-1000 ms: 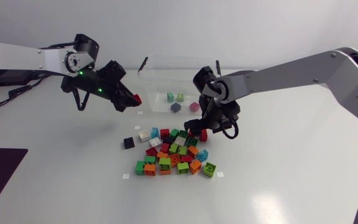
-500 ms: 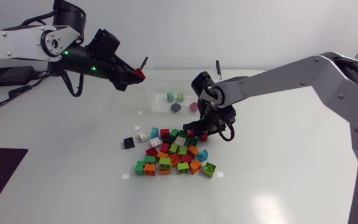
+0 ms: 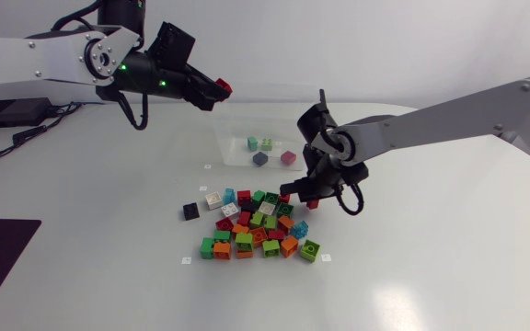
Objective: Place the duplo bricks in the container
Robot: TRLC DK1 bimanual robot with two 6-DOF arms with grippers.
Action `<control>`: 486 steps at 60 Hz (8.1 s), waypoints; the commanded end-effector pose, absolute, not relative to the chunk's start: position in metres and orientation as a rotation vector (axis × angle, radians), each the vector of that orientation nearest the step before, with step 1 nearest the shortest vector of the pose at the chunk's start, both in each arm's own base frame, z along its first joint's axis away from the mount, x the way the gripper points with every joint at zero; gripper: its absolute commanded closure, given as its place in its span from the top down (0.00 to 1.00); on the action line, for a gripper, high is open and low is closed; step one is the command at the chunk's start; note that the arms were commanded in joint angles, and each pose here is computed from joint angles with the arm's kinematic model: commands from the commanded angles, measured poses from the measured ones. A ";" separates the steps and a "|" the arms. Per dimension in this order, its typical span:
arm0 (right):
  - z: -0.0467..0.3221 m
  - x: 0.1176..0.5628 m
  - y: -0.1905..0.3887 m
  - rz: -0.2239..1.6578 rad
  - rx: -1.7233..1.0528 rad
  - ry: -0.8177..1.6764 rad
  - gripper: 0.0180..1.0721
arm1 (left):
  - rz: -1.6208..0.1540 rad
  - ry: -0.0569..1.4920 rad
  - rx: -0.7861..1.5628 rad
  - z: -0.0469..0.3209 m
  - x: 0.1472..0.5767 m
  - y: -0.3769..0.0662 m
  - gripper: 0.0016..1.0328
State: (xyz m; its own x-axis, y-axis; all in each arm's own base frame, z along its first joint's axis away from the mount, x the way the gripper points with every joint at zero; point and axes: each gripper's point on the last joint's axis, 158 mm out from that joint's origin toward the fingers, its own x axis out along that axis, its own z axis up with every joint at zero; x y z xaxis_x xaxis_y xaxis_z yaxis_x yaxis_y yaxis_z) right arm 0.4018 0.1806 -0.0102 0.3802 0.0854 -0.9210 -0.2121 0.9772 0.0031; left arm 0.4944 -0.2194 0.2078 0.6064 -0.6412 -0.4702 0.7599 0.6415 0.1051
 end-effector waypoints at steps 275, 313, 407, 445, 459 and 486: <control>-0.039 0.268 0.188 0.916 -0.638 1.044 0.73 | -1.058 0.879 0.678 0.104 0.356 -0.172 0.16; -0.006 0.285 0.168 0.847 -0.581 0.964 0.32 | -0.880 0.567 0.398 0.187 0.457 -0.242 0.16; 0.183 0.487 0.230 0.639 -0.174 0.533 0.32 | -0.632 0.445 0.462 0.174 0.457 -0.168 0.93; 0.167 0.560 0.249 0.554 -0.165 0.513 0.32 | -1.005 0.729 0.715 0.065 0.331 -0.168 0.93; 0.163 0.568 0.248 0.531 -0.165 0.543 0.95 | -1.137 0.802 0.794 0.036 0.292 -0.175 0.93; 0.196 0.472 0.238 0.600 -0.190 0.543 0.95 | -1.253 0.906 0.867 -0.012 0.278 -0.181 0.90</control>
